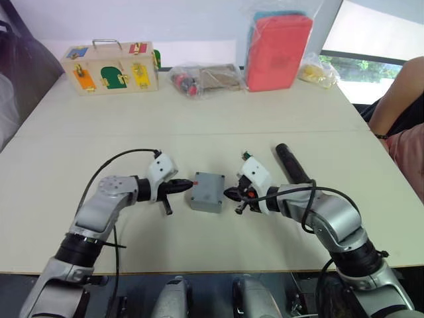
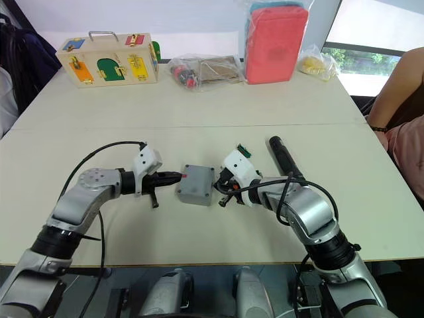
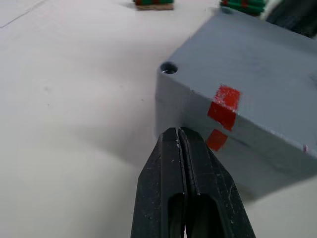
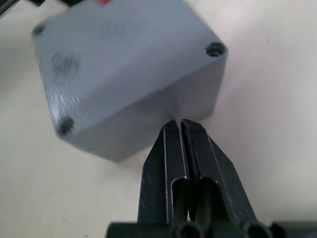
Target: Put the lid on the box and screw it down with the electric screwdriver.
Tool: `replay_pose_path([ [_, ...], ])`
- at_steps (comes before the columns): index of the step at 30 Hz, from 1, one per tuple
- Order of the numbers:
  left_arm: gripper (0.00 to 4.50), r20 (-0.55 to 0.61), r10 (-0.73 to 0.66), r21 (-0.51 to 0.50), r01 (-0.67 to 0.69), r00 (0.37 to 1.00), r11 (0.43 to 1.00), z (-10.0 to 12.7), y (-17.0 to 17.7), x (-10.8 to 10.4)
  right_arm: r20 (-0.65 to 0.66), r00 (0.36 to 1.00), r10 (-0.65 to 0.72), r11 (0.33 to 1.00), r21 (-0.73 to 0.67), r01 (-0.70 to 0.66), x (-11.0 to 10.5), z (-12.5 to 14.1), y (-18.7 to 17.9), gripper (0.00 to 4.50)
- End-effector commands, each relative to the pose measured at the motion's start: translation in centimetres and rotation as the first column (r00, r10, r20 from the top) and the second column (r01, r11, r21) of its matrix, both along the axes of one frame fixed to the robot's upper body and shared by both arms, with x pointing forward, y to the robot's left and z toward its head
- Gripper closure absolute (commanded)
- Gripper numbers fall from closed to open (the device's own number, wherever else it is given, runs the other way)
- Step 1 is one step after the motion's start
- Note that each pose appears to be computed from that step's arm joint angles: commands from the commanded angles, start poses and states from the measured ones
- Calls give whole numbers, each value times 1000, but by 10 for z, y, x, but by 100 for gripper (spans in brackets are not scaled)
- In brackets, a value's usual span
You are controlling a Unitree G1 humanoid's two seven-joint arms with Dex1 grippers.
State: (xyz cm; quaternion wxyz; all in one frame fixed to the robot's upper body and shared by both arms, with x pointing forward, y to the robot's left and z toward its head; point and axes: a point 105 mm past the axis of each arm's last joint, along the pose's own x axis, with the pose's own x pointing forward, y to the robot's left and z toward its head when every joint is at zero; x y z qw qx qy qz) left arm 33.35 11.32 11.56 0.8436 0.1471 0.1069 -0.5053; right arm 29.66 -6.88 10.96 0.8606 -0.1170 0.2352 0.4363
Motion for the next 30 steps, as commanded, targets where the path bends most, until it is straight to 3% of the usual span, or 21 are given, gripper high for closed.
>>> replay_pose_path([
  [1, 450, 35, -76, -29, 77, 997, 997, 9, -20, 0, 20, 997, 69, 996, 60, -70, -15, 15, 17, 446],
  [6, 450, 34, -79, -11, 80, 996, 997, 4, -22, 11, 19, 999, 33, 999, 16, -34, -17, 17, 9, 446],
  [11, 450, 56, -66, 51, 63, 996, 997, 1, -5, 15, 94, 995, -43, 999, -28, 45, -1, 32, -14, 446],
  [15, 450, 41, -96, 96, 92, 995, 991, -1, 12, 1, 144, 986, -88, 996, -9, 90, 16, 40, -23, 446],
  [22, 450, -41, -173, 123, 177, 984, 976, 0, 27, -42, 149, 987, -51, 999, 8, 50, 33, 27, -12, 446],
  [30, 450, 8, -137, 89, 136, 991, 987, 1, 9, -33, 116, 993, 18, 999, 33, -22, 29, 17, 5, 446],
])
